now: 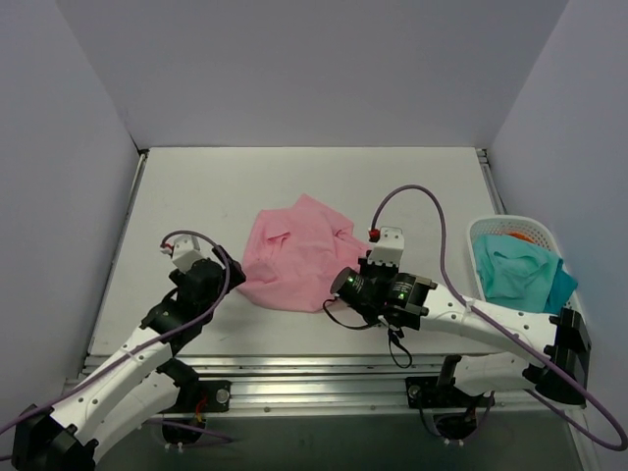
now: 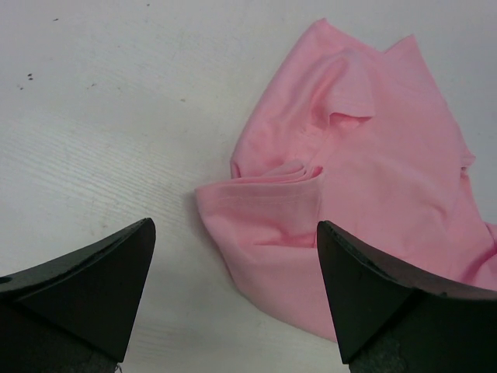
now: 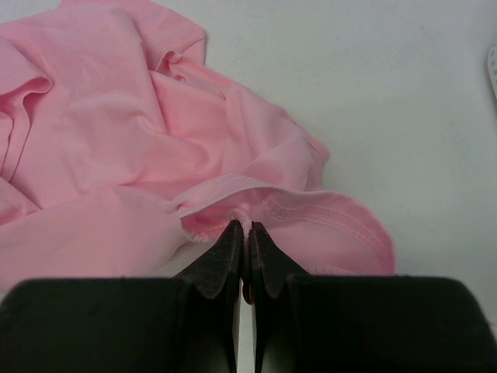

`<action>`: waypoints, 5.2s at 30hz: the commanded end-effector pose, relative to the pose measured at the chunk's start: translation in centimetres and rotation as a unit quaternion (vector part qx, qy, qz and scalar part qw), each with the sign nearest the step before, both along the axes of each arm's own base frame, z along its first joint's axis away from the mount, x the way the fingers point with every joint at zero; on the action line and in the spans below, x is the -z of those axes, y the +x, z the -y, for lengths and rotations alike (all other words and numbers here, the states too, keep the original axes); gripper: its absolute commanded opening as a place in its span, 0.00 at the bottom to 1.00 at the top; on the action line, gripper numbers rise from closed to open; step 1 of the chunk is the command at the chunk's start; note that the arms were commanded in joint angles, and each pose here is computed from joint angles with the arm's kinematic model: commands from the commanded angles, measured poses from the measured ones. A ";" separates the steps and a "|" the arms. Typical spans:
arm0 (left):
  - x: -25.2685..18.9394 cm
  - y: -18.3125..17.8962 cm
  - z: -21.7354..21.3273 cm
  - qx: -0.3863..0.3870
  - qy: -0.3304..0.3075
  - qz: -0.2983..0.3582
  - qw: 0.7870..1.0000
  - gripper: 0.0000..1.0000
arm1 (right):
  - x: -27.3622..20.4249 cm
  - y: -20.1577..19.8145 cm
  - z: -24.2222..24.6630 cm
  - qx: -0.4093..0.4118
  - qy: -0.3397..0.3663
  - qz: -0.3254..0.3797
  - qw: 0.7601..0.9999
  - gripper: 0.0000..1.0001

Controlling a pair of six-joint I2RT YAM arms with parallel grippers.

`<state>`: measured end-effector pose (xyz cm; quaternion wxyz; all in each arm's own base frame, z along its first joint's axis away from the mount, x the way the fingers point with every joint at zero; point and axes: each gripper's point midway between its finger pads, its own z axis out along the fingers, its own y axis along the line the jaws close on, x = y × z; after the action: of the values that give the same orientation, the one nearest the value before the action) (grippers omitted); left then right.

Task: Fold and stack the t-shirts
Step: Flatten the tshirt out

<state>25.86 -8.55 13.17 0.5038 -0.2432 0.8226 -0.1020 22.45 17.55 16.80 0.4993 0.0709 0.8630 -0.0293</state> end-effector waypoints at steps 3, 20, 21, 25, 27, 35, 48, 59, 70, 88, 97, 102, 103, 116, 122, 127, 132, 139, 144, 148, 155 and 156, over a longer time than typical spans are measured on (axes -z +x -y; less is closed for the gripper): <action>-3.7 4.0 6.1 0.092 -0.060 0.058 0.992 0.94 | -0.2 -0.1 1.3 0.019 -0.007 0.019 1.000 0.00; 4.2 9.6 14.2 0.200 0.002 -0.029 0.979 0.96 | 0.5 -0.1 1.9 0.026 -0.015 0.016 0.999 0.00; 4.1 9.3 14.3 0.202 0.002 -0.031 0.979 0.96 | 0.5 -0.1 2.0 0.027 -0.014 0.017 0.999 0.00; 1.1 8.4 13.7 0.189 0.016 -0.009 0.982 0.97 | 0.9 -0.2 2.0 0.027 -0.015 0.014 0.999 0.00; 0.1 8.1 12.6 0.170 0.047 0.000 0.984 0.97 | 1.0 -0.2 1.9 0.026 -0.012 0.012 1.000 0.00; 1.6 7.7 11.1 0.146 0.092 -0.030 0.985 0.97 | 1.1 -0.2 1.3 0.018 -0.013 0.008 1.000 0.00; 6.0 9.6 12.7 0.159 0.116 -0.057 0.979 0.97 | 1.0 -0.5 1.3 0.014 -0.019 0.002 1.000 0.00; 7.0 9.2 12.6 0.163 0.116 -0.066 0.978 0.86 | 1.5 -0.6 1.5 0.018 -0.020 0.002 1.000 0.00; 7.4 9.0 12.1 0.152 0.125 -0.079 0.977 0.69 | 1.2 -0.7 1.8 0.018 -0.007 0.006 1.000 0.00; 9.3 8.4 10.9 0.129 0.134 -0.099 0.978 0.38 | 2.5 -0.3 0.6 0.005 -0.023 -0.005 1.000 0.00; 8.8 8.5 10.6 0.117 0.137 -0.098 0.979 0.02 | 2.6 -0.1 0.6 0.006 -0.024 -0.005 1.000 0.00; 5.9 8.0 9.6 0.104 0.144 -0.085 0.980 0.02 | 2.0 0.2 0.4 0.005 -0.025 -0.001 1.000 0.00; 4.7 8.0 9.6 0.100 0.142 -0.075 0.982 0.02 | 1.6 0.3 0.3 0.004 -0.029 0.001 1.000 0.00; -19.7 0.5 4.7 0.079 0.052 0.151 0.984 0.02 | -16.6 -2.3 -1.8 -0.107 0.063 0.138 0.983 0.00; -27.1 -3.3 -0.6 0.052 0.011 0.237 0.970 0.02 | -23.5 -3.7 0.7 -0.136 0.116 0.184 0.967 0.00; -32.2 -6.2 -4.2 0.036 -0.025 0.298 0.954 0.02 | -28.1 -4.3 2.2 -0.158 0.157 0.207 0.953 0.00; -36.4 -7.7 -6.5 0.019 -0.043 0.346 0.937 0.02 | -32.5 -4.2 2.4 -0.162 0.166 0.230 0.945 0.00; -40.9 -8.5 -7.6 0.011 -0.045 0.385 0.922 0.02 | -36.7 -4.0 1.1 -0.171 0.170 0.250 0.938 0.00; -42.3 -8.9 -7.6 0.017 -0.050 0.403 0.914 0.02 | -38.2 -3.9 1.5 -0.159 0.186 0.260 0.934 0.00; -43.1 -9.5 -7.7 0.029 -0.054 0.424 0.904 0.02 | -38.4 -3.9 1.2 -0.172 0.179 0.263 0.932 0.00; -44.2 -10.6 -7.2 0.064 -0.064 0.442 0.892 0.02 | -40.8 -6.9 -0.6 -0.311 0.207 0.270 0.887 0.00; -44.4 -10.9 -7.3 0.069 -0.066 0.445 0.891 0.02 | -41.3 -7.4 -0.4 -0.324 0.217 0.273 0.879 0.00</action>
<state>16.70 -2.04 55.09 0.7779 -0.1591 0.5511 -0.2566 17.22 18.72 54.80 0.6660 -0.0639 0.6927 0.2694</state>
